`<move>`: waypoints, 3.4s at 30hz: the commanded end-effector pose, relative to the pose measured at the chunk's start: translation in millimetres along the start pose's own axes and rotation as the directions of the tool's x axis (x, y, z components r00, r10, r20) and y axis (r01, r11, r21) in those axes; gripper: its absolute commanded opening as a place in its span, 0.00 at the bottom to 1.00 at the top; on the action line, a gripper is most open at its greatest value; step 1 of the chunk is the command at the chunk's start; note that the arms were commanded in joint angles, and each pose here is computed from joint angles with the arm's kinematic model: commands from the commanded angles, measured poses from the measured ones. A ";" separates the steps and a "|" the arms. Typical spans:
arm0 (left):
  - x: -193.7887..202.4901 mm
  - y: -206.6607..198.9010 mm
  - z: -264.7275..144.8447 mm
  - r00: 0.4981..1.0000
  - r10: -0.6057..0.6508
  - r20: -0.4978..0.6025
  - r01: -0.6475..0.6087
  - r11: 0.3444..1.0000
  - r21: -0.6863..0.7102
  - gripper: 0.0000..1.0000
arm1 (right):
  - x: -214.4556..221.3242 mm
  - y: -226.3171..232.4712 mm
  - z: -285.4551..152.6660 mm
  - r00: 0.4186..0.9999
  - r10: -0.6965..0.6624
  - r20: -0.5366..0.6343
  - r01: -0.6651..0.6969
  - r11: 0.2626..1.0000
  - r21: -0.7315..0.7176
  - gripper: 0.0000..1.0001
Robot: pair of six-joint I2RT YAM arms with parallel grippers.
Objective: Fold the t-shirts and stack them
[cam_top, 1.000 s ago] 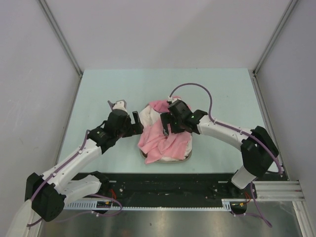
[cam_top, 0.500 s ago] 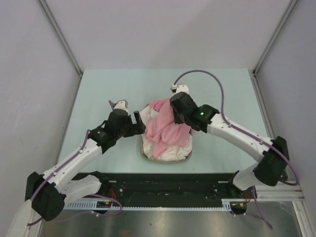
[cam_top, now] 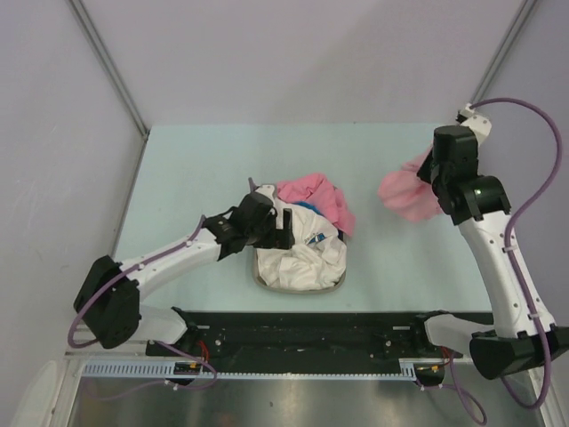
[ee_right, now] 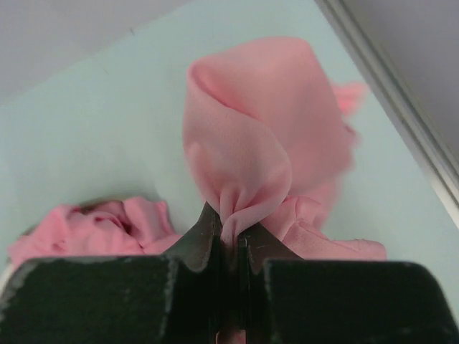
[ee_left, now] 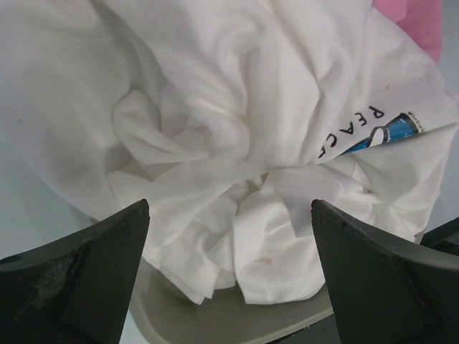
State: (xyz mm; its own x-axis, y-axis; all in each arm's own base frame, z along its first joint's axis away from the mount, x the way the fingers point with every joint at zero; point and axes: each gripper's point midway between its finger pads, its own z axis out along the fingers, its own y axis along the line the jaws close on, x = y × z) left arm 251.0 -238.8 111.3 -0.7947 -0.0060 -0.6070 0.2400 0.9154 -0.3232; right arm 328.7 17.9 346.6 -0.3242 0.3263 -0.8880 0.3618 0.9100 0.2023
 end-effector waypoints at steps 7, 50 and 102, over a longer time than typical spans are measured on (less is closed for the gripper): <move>-57.3 -96.8 5.4 0.998 0.037 0.059 -0.047 0.984 0.170 1.00 | 138.2 6.1 78.4 0.937 -0.049 -0.345 0.055 0.998 0.007 0.00; 77.2 -111.0 102.2 0.888 0.265 -0.376 -0.276 0.961 0.026 0.00 | 136.3 -34.5 69.4 0.946 0.076 -0.316 -0.042 0.993 0.114 1.00; -246.2 303.0 50.9 0.991 -0.135 -0.008 0.112 0.859 -0.499 1.00 | 180.9 74.6 100.5 0.946 -0.074 -0.315 0.041 0.993 -0.109 1.00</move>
State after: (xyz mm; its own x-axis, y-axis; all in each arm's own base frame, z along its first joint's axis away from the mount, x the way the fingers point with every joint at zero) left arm 545.1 32.2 61.4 -0.8836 -0.1443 -0.4454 -0.1673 0.9858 0.0125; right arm 383.5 133.5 120.3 -0.6828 0.3271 -0.6533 0.2349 0.9450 0.2276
